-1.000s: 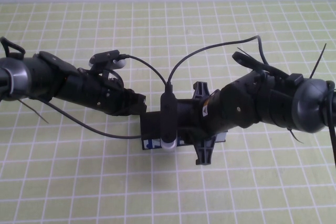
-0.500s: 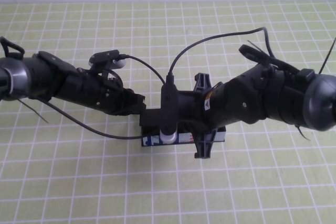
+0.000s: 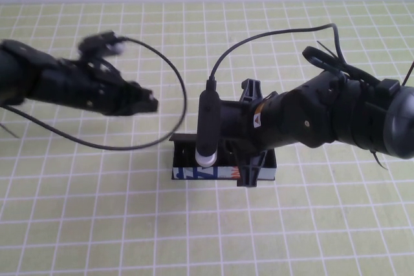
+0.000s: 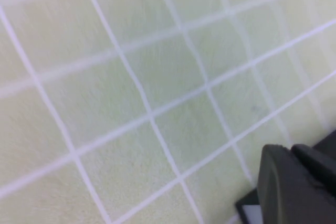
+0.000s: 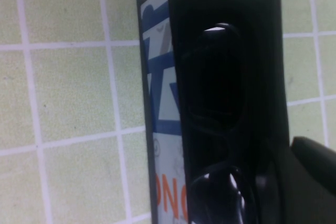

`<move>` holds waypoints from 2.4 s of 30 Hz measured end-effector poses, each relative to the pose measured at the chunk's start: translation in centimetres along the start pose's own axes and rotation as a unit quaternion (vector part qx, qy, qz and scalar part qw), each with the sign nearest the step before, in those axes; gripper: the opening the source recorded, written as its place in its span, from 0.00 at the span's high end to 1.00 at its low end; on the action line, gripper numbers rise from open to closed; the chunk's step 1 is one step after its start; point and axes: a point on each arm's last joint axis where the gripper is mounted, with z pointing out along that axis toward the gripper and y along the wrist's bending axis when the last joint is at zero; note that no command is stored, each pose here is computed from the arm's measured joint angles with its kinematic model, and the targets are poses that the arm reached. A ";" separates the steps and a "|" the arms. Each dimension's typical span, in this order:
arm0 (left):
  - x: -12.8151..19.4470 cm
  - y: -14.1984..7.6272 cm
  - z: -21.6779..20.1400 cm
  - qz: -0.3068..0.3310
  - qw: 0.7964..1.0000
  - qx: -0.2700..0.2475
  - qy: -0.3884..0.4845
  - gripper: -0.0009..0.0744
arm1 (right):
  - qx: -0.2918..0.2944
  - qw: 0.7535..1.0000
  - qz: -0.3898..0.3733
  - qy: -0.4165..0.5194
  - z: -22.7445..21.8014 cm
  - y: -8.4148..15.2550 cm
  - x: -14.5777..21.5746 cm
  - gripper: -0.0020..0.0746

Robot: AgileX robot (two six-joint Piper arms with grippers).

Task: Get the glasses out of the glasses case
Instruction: Pick up the glasses from the glasses case

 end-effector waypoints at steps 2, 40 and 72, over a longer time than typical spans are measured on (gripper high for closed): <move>-0.7 -0.3 -2.3 0.014 1.000 0.006 -0.020 0.99 | 0.001 1.000 0.000 -0.001 0.0 0.0 0.0 0.98; 9.2 0.5 1.4 0.189 0.965 0.153 -0.095 0.99 | 0.014 1.000 0.008 -0.014 0.0 -0.3 -0.3 0.98; 9.3 0.9 2.0 0.158 0.969 0.161 -0.097 0.99 | -0.099 0.900 0.425 0.028 0.3 1.5 -0.1 0.99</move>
